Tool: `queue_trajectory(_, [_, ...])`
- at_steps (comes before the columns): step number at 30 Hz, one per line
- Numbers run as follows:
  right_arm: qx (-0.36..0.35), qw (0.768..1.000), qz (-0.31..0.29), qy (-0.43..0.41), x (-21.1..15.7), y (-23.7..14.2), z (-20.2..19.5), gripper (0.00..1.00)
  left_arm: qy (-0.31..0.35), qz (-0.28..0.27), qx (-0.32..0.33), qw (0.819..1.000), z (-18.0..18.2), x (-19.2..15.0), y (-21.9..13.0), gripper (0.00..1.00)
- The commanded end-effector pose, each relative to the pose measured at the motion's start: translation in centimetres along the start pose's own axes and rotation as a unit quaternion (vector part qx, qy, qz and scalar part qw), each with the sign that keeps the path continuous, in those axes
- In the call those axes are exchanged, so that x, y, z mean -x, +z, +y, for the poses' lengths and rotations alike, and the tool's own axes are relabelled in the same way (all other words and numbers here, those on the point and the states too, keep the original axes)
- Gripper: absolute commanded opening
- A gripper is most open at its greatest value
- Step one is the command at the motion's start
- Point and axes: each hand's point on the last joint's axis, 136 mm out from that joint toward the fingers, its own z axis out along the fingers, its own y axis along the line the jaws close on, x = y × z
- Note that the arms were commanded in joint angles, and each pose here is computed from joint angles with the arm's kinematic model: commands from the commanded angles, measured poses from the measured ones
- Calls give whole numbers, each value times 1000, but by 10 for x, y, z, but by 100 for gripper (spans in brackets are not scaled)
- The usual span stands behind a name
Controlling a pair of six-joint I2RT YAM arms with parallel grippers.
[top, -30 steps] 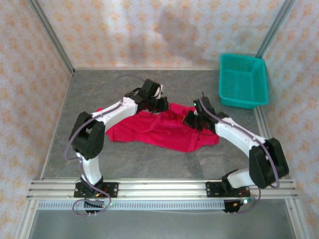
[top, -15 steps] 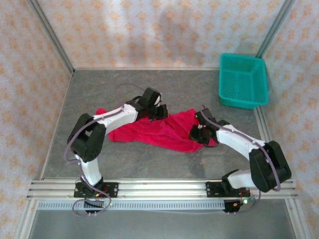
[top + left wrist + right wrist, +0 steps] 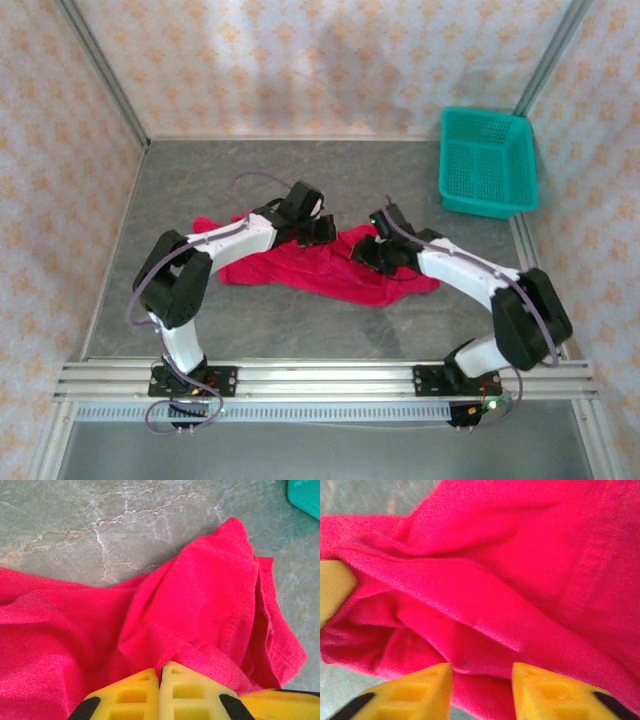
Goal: Fold the inside-out t-shirt
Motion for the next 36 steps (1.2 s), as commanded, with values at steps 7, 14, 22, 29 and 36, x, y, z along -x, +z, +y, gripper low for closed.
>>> queue_trajectory(7, [-12, 999, -29, -9, 30, 25, 21, 7, 7, -12, 12, 1000, 3, 1, -13, 0])
queue_trajectory(14, [0, 998, -27, -61, 19, -52, 36, 0, -37, -21, 101, 994, 71, 9, -30, 47])
queue_trajectory(22, [164, 984, -23, -66, 5, -174, 65, 0, -127, 20, 178, 976, 167, -21, -4, 19])
queue_trajectory(29, [307, 951, -37, -28, 40, -224, 107, 0, -130, 40, 201, 970, 183, -31, 3, 15])
queue_trajectory(36, [111, 976, -123, 138, 154, -122, -8, 25, -99, 0, 195, 976, 154, -6, -43, 17])
